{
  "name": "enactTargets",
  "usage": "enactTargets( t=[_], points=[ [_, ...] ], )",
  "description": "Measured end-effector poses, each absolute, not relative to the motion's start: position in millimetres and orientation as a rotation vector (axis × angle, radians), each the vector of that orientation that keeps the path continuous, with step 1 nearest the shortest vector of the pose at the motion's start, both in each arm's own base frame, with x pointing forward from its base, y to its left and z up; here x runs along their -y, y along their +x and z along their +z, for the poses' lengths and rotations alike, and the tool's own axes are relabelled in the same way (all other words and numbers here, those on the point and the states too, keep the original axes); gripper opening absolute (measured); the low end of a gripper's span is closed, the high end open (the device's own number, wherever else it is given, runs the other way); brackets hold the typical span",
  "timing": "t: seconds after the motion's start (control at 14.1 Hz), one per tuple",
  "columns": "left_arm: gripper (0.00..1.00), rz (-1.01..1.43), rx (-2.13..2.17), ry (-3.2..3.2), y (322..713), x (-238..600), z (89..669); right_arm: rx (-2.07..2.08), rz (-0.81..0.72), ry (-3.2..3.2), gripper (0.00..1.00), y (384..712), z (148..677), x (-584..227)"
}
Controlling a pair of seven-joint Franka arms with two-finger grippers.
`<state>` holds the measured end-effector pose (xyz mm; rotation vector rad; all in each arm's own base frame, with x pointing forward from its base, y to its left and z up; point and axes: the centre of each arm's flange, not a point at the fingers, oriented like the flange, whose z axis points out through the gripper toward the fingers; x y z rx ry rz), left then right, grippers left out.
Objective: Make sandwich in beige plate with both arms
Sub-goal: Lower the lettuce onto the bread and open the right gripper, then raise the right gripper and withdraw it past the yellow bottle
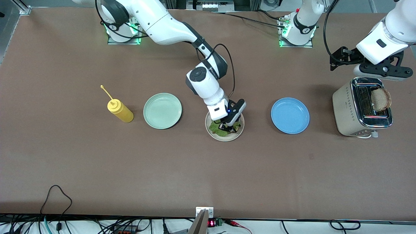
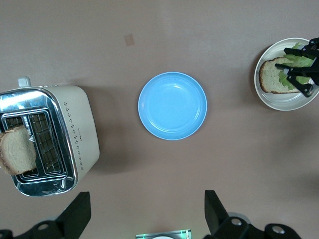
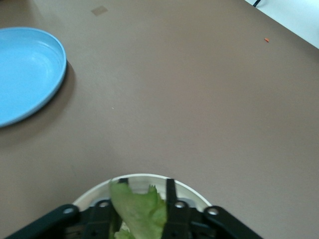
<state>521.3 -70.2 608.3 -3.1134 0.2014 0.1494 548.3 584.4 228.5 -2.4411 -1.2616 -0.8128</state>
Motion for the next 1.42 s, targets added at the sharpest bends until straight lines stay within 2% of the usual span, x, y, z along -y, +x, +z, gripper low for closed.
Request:
enactTargets(
  t=[0.14,0.36,0.43,0.64,1.07,1.21,1.42],
  points=[
    [1.00,0.149,-0.201,-3.113,521,70,608,1.228,-0.812,-2.439,0.64,545,233,-589],
    [1.00,0.149,-0.201,-3.113,521,70,608,1.157,-0.804,-2.450,0.96,544,238,-592],
    [1.00,0.149,-0.201,-3.113,521,70,608,1.137,-0.807,-2.450,1.00,545,243,-593],
    [1.00,0.150,-0.197,-3.114,521,70,608,1.035,-0.790,-2.459,1.00,557,268,-585],
    [1.00,0.193,-0.108,-3.118,529,42,596,0.920,-0.531,-2.597,1.00,634,383,-473],
    [1.00,0.296,-0.043,-3.114,532,21,579,0.874,-0.444,-2.638,1.00,648,414,-427],
    [1.00,0.497,0.076,-3.100,537,-22,543,0.810,-0.317,-2.701,1.00,664,433,-357]
  ],
)
